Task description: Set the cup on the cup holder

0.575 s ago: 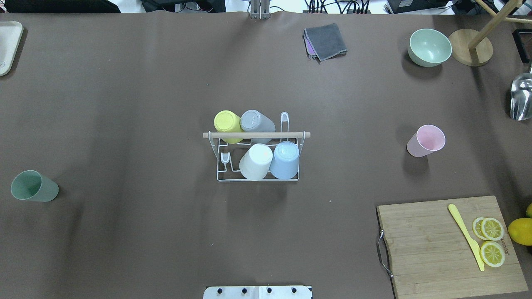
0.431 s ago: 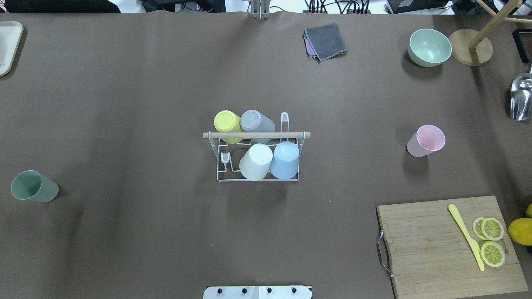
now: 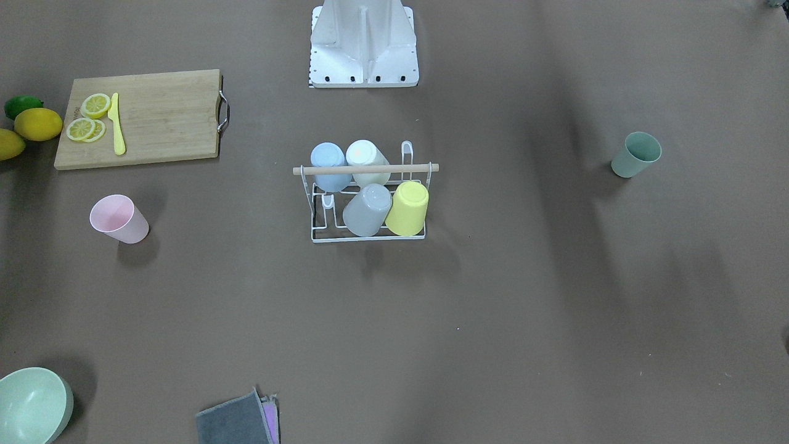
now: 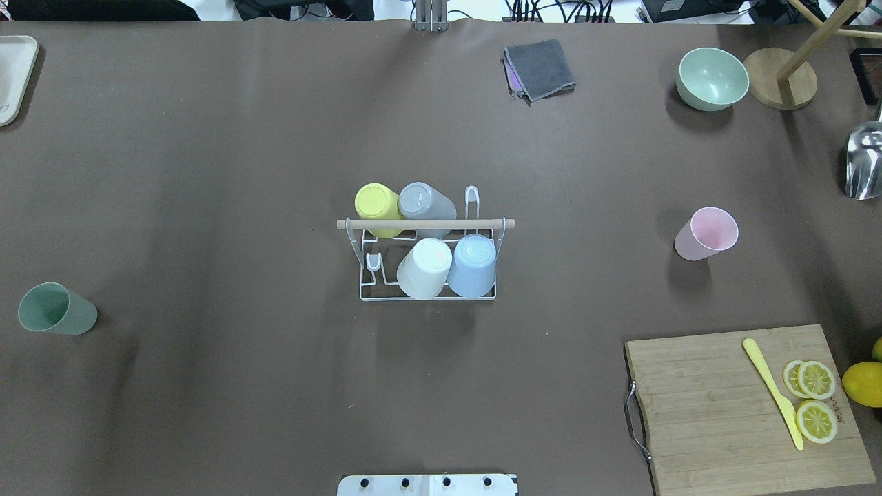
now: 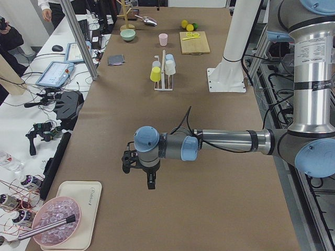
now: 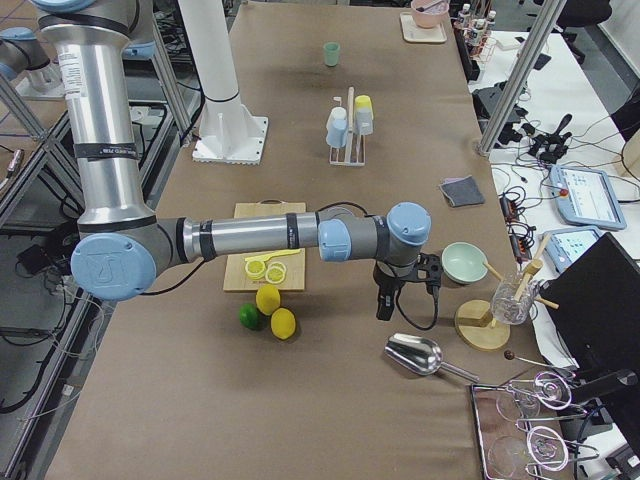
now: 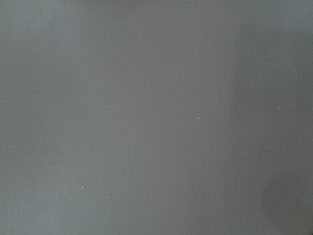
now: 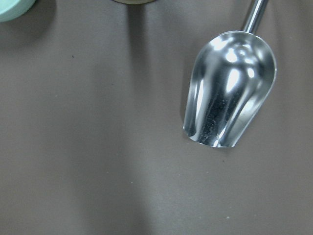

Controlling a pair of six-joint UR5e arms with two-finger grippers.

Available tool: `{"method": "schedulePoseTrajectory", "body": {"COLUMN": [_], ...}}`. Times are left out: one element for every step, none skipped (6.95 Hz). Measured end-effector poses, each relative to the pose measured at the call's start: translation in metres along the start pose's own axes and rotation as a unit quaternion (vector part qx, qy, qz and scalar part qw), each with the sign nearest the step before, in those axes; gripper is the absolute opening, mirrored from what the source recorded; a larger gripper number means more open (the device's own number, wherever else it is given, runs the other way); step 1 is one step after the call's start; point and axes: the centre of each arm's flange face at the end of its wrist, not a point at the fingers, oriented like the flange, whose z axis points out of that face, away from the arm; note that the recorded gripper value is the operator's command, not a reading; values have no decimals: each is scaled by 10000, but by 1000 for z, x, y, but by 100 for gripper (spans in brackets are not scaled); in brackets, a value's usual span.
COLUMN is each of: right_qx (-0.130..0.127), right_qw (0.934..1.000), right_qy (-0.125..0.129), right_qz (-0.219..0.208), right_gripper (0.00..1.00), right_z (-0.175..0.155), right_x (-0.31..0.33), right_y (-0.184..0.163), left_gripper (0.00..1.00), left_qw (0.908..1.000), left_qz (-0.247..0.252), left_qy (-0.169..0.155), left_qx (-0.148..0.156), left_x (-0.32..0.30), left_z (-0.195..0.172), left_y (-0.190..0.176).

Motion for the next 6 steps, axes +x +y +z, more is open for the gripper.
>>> {"method": "schedulePoseTrajectory", "body": {"right_qx": [-90, -183, -243, -279, -317, -355], "right_qw": [9998, 9993, 9989, 9987, 9987, 9986], "right_qy": [-33, -61, -83, -97, -104, -107], "right_qz": [-154, -310, -397, -415, -393, -364], "right_gripper": [99, 99, 99, 99, 99, 99], "right_z": [11, 25, 35, 41, 47, 50], "right_x": [-20, -45, -75, -104, -129, -150], "right_y": [-3, -7, -15, -24, -33, -44], "left_gripper": [97, 97, 97, 97, 97, 97], "left_qw": [10000, 10000, 10000, 10000, 9999, 9998], "left_qz": [8, 23, 39, 61, 92, 143], "left_qy": [1, -1, -12, -23, -19, -3], "left_qx": [7, 13, 18, 36, 70, 137], "left_x": [1, 1, 1, 3, 7, 14], "left_z": [0, -1, -1, -3, -6, -12], "left_y": [-1, -1, -3, -5, -8, -13]}}
